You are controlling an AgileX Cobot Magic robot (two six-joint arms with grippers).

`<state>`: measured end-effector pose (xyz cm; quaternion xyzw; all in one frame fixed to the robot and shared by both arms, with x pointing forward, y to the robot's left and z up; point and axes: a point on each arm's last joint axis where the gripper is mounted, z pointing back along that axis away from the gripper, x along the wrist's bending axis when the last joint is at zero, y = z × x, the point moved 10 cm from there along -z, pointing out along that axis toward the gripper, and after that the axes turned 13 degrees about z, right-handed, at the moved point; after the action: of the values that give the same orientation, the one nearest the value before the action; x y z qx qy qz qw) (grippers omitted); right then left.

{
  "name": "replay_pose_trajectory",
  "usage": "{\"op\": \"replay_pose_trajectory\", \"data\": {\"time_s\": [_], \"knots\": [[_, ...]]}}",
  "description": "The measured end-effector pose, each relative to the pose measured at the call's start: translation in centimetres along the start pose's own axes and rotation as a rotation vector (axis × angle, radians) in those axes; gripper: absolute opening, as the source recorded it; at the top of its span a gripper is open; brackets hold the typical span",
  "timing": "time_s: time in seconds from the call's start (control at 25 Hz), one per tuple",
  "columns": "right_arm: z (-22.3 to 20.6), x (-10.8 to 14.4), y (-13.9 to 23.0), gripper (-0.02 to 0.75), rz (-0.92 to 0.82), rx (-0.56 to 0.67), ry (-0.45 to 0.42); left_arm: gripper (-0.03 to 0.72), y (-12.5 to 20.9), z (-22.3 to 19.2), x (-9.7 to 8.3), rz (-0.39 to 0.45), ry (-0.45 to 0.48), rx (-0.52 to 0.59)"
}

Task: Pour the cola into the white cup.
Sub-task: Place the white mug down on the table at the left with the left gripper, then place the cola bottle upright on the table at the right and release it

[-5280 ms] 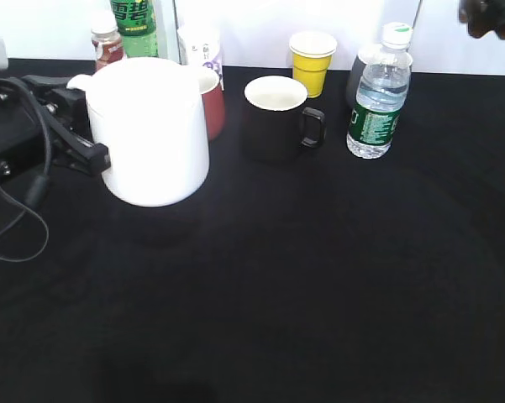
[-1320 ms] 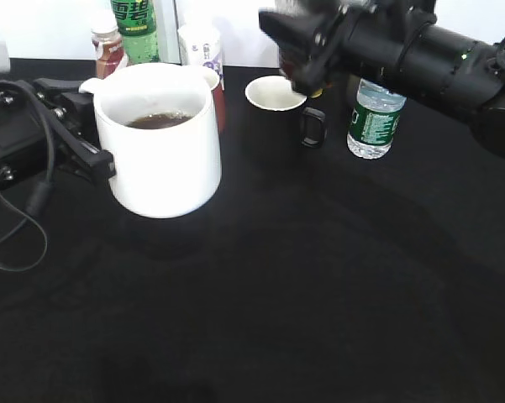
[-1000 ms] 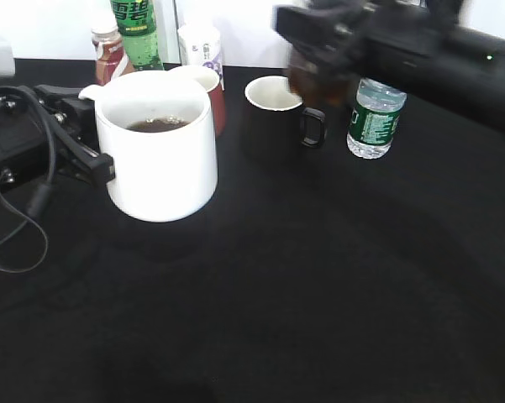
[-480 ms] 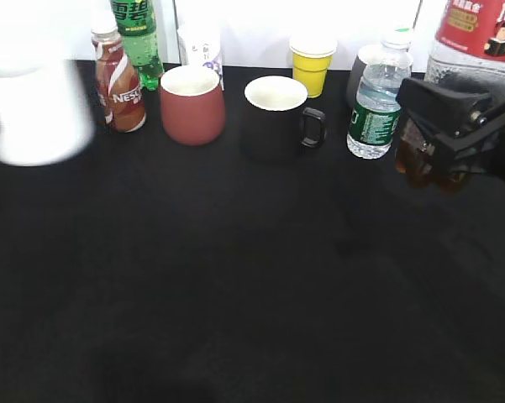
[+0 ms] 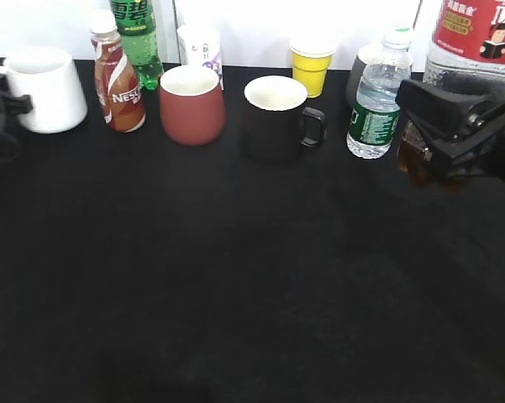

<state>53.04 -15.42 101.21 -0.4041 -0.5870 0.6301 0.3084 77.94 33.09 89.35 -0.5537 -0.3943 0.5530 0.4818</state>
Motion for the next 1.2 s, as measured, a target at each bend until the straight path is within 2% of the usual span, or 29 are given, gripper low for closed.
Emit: {"op": "replay_pose_trajectory", "data": {"time_s": [0.08,0.2,0.36,0.4,0.48,0.52,0.56,0.76,0.88,0.96,1.04,1.2], "knots": [[0.0,0.0,0.0,0.385,0.001,0.0,0.0,0.061,0.4,-2.1,0.2,0.006,0.003,0.0],[0.0,0.0,0.0,0.385,0.001,0.0,0.0,0.059,0.8,-4.4,-1.5,0.002,0.038,-0.004],[0.0,0.0,0.0,0.385,0.001,0.0,0.0,0.068,0.8,-4.7,-1.7,0.01,0.035,-0.002],[0.0,0.0,0.0,0.385,0.001,0.0,0.0,0.108,0.8,-4.7,-1.6,0.015,0.033,-0.003],[0.0,0.0,0.0,0.385,0.002,0.0,0.0,0.257,0.8,-4.7,-1.4,0.023,0.026,0.001],[0.0,0.0,0.0,0.385,0.002,0.0,0.0,0.306,0.8,-4.6,-1.2,0.024,0.021,0.004],[0.0,0.0,0.0,0.385,0.002,0.0,0.0,0.324,0.8,-4.3,-1.1,0.027,0.016,0.012],[0.0,0.0,0.0,0.385,0.023,0.0,0.0,0.335,1.9,0.4,-1.8,0.053,0.007,0.073],[0.0,-0.2,0.0,0.385,0.013,-0.001,0.013,0.335,-0.4,5.7,-3.5,0.065,0.023,0.05],[0.1,-1.4,0.0,0.385,-0.041,0.002,0.074,0.335,-1.2,10.3,-4.8,0.07,0.023,0.07],[0.3,-3.4,0.3,0.385,-0.103,0.01,0.181,0.335,-2.2,14.4,-7.1,0.062,0.059,0.068],[0.1,-7.1,1.0,0.385,-0.018,0.049,0.324,0.335,-4.4,19.1,-11.0,0.021,0.126,0.063]]}}
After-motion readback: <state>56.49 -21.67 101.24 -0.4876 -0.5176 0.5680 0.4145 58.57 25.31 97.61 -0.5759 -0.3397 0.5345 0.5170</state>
